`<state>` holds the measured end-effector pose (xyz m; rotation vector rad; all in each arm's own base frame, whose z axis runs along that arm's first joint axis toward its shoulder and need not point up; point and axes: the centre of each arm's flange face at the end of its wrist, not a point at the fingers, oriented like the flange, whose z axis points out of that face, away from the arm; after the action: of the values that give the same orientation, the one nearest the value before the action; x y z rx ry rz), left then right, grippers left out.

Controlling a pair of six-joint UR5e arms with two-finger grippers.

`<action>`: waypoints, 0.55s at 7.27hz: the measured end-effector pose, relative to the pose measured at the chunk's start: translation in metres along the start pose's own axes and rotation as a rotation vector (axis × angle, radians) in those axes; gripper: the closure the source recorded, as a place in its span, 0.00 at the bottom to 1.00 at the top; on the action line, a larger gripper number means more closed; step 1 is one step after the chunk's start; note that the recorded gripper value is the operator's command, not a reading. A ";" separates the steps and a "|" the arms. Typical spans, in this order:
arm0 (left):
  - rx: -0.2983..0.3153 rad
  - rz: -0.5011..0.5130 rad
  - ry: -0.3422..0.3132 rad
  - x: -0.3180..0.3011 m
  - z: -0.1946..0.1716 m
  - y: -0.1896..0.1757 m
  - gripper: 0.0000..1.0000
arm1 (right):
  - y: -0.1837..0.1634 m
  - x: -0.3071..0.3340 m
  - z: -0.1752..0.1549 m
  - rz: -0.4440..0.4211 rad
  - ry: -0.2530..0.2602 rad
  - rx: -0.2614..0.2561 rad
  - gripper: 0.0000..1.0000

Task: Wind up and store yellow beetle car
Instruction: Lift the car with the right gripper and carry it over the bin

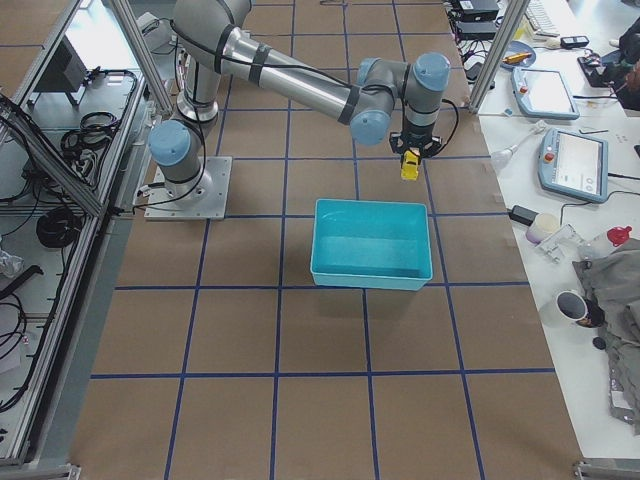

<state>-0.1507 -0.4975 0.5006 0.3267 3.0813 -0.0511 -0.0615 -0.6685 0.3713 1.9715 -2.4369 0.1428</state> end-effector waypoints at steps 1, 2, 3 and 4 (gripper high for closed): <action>0.001 -0.001 0.004 0.001 -0.001 0.000 0.01 | 0.030 -0.005 -0.016 0.001 -0.009 -0.011 0.97; 0.003 -0.003 0.011 0.003 -0.001 0.000 0.01 | 0.074 -0.013 -0.023 -0.010 -0.026 -0.025 0.97; 0.005 -0.006 0.014 0.003 -0.001 0.000 0.00 | 0.118 -0.025 -0.017 -0.018 -0.055 -0.036 0.97; 0.005 -0.007 0.016 0.003 -0.001 0.000 0.00 | 0.155 -0.041 0.003 -0.017 -0.080 -0.035 0.97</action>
<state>-0.1538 -0.4970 0.5019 0.3180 3.0983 -0.0569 -0.2040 -0.5963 0.3554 2.0206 -2.4514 0.0211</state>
